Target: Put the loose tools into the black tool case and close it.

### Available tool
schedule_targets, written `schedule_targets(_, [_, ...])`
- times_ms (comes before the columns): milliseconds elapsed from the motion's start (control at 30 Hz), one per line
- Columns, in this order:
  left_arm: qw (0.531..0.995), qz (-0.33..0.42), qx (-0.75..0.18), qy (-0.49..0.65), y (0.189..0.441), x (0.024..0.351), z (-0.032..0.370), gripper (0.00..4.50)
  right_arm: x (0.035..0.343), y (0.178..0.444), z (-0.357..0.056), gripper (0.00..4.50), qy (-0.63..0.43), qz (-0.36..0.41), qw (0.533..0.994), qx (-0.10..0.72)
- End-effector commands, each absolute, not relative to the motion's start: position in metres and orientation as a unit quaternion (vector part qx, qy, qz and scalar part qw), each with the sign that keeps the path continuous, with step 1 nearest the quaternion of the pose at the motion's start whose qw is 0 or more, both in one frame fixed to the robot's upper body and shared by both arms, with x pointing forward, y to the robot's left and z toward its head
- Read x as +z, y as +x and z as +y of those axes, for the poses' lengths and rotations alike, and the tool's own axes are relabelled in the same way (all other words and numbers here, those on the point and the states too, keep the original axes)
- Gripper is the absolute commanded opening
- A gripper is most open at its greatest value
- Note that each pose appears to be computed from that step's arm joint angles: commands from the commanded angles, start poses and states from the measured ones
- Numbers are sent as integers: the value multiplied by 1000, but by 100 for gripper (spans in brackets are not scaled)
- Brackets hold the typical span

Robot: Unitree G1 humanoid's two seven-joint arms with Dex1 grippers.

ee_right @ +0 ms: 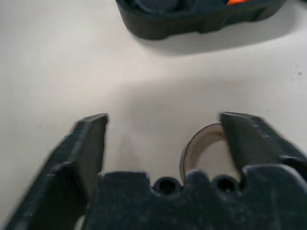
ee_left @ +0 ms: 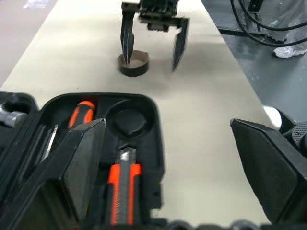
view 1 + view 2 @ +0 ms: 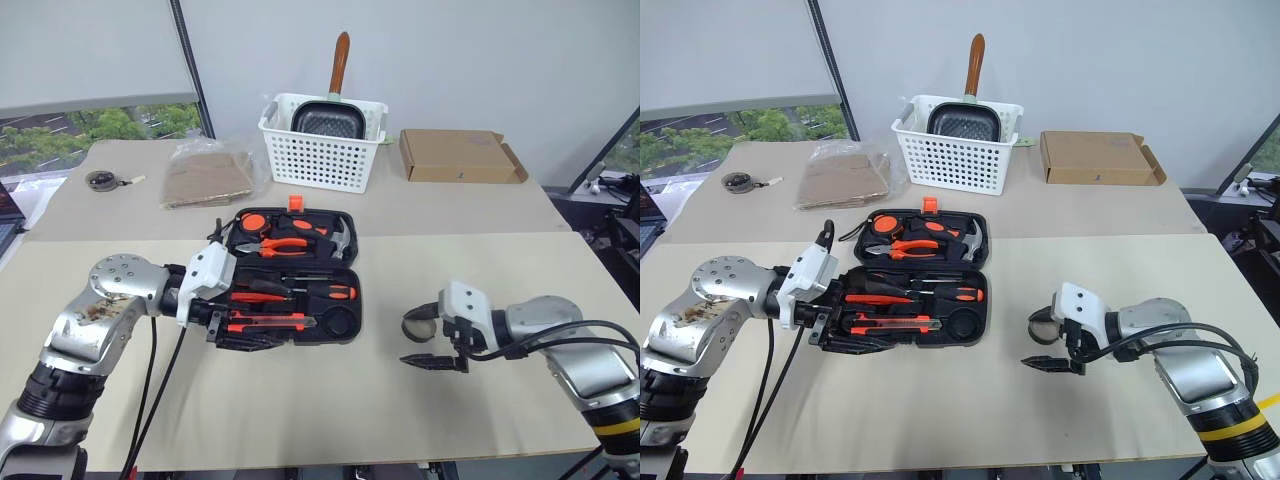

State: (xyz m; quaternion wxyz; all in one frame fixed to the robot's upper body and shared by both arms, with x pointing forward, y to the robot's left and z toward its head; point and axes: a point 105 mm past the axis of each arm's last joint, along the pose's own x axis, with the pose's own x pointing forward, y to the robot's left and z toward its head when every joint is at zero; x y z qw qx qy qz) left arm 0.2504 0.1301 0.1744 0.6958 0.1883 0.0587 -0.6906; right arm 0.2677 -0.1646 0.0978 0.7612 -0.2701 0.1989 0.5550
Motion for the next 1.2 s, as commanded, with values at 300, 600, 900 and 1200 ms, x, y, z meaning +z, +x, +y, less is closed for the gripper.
schedule_targets(300, [714,41,-670,199,246,184,129,450,96,276,-175,8,-307,213,764,526])
schedule_targets(600, [737,45,-646,192,247,184,137,450,127,287,-149,8,-310,136,767,545])
schedule_targets(900, [801,49,-570,174,243,181,159,450,148,289,-83,8,-317,59,713,622])
schedule_targets(1200, [848,53,-502,160,233,177,172,450,125,284,-59,8,-338,73,659,667])
